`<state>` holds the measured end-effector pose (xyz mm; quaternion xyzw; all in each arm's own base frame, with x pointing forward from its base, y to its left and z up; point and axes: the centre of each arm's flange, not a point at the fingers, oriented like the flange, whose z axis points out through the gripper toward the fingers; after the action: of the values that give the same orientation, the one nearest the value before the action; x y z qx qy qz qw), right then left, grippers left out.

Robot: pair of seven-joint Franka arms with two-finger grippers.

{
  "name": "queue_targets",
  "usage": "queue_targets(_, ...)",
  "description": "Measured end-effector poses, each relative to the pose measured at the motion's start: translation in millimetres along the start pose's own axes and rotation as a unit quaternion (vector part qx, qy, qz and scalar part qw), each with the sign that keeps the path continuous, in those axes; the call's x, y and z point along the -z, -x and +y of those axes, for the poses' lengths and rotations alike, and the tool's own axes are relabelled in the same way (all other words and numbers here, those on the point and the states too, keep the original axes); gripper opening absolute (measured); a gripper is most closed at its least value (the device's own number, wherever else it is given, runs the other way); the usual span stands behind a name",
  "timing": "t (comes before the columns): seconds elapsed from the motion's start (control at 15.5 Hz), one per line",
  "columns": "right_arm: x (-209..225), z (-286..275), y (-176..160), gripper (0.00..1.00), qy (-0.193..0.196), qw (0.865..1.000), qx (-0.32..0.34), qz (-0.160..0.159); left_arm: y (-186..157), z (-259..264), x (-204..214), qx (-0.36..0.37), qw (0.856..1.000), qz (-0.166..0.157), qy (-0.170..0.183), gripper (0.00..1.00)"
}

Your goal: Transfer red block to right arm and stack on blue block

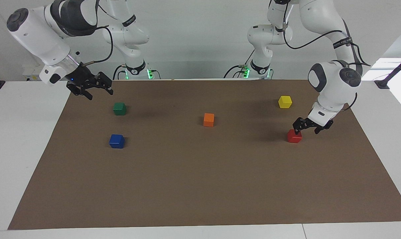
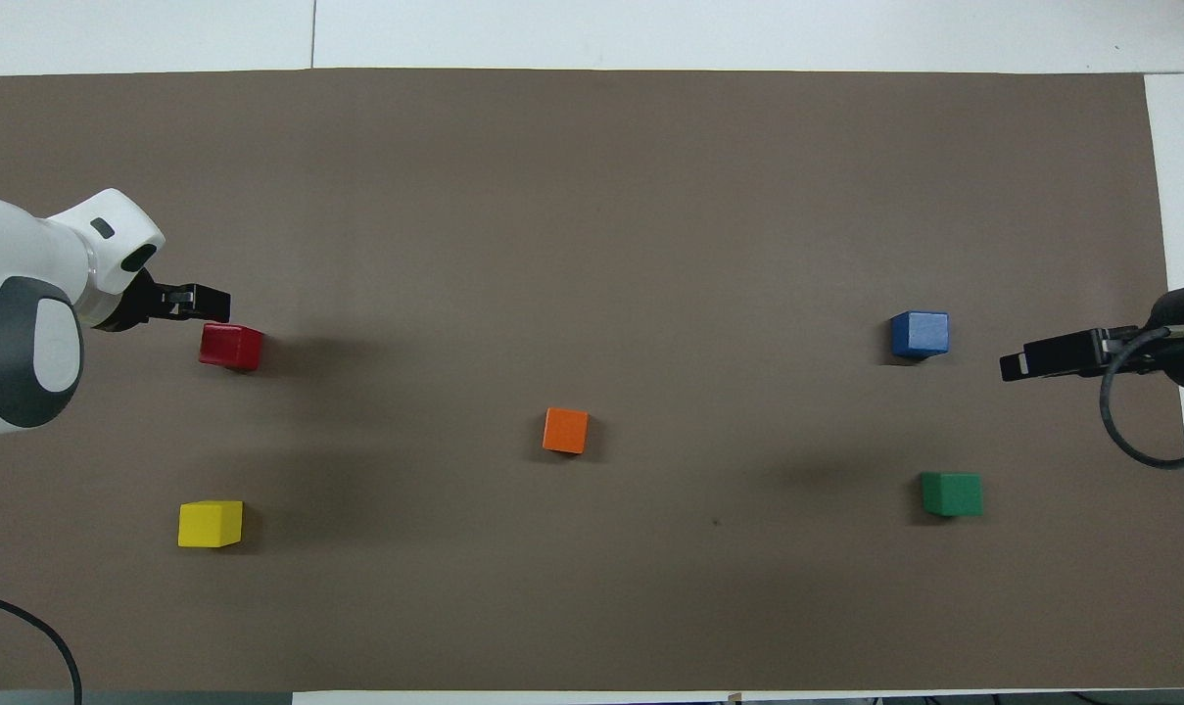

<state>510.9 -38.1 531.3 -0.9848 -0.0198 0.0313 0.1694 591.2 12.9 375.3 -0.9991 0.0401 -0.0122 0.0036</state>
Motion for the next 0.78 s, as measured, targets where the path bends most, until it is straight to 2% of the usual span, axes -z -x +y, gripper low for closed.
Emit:
queue_targets(0.19,-25.2,6.6,0.0,1.0,-0.08,0.997,0.013,0.007,-3.5,3.1,-25.5,-0.003,1.0,-0.004,-0.001,1.0)
queue_targets(0.32,-44.9,16.3,-1.5,1.0,-0.144,0.989,0.028,0.015,-4.6,5.9,-36.4,-0.006,1.0,-0.01,-0.001,1.0)
queue_targets(0.52,-79.5,26.4,-6.3,1.0,-0.237,0.969,0.053,0.034,-0.7,7.6,-47.2,-0.011,1.0,-0.019,0.0,1.0)
queue_targets(0.78,-116.1,20.5,-6.2,1.0,-0.343,0.935,0.077,0.054,9.4,10.2,-61.4,-0.017,0.999,-0.034,0.002,1.0)
